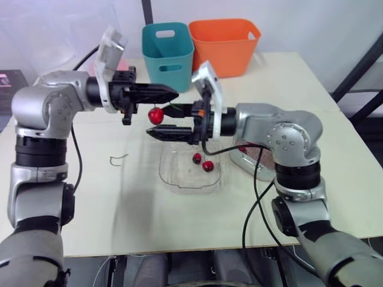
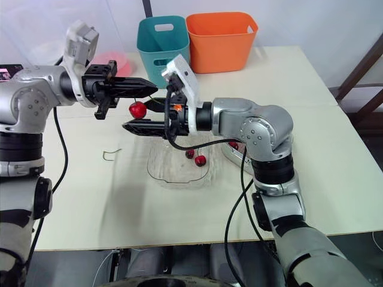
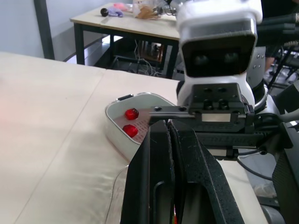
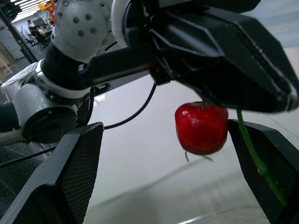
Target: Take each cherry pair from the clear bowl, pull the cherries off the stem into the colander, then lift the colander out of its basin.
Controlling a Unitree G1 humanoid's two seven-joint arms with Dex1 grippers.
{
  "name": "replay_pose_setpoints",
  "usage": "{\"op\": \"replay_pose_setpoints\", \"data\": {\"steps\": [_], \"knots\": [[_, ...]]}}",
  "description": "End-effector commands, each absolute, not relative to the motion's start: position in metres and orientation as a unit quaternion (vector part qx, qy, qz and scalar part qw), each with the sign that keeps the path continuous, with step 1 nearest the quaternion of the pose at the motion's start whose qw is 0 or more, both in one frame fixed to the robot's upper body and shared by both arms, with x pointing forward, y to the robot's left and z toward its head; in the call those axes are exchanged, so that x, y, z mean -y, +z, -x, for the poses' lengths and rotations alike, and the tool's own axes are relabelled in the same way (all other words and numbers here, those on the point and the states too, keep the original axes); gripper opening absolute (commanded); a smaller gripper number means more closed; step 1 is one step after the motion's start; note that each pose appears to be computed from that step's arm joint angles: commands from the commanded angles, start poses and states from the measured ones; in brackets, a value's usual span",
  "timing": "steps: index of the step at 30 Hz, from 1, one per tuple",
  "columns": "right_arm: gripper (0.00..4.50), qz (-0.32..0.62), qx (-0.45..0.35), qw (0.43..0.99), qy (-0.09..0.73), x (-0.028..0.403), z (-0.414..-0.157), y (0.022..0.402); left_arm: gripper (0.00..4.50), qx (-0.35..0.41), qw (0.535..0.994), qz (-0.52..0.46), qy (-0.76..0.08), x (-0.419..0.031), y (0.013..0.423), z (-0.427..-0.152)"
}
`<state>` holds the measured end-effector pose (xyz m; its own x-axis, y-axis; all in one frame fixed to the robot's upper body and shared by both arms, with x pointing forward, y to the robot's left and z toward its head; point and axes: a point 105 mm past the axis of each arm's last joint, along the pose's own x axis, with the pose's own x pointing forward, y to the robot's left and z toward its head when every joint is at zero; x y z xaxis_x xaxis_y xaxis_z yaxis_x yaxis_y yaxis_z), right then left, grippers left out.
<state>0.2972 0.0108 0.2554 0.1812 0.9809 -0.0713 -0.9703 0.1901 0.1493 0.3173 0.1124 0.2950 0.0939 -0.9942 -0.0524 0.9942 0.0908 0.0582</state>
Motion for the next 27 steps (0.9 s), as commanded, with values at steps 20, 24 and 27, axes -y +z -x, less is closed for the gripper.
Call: {"op": "replay_pose_setpoints", "data": {"steps": [20,24,27], "knots": [[3.19,-0.042,-0.049,0.773,0.631,-0.030,-0.302,0.264,0.00,0.020,0.736,-0.037,-0.675,-0.112,0.303,-0.309],[1.28,-0.043,-0.052,0.775,0.629,-0.030,-0.302,0.262,0.00,0.020,0.737,-0.037,-0.675,-0.112,0.304,-0.310],[0.66,-0.042,-0.054,0.776,0.627,-0.029,-0.302,0.261,0.00,0.021,0.737,-0.037,-0.675,-0.112,0.304,-0.310]]}}
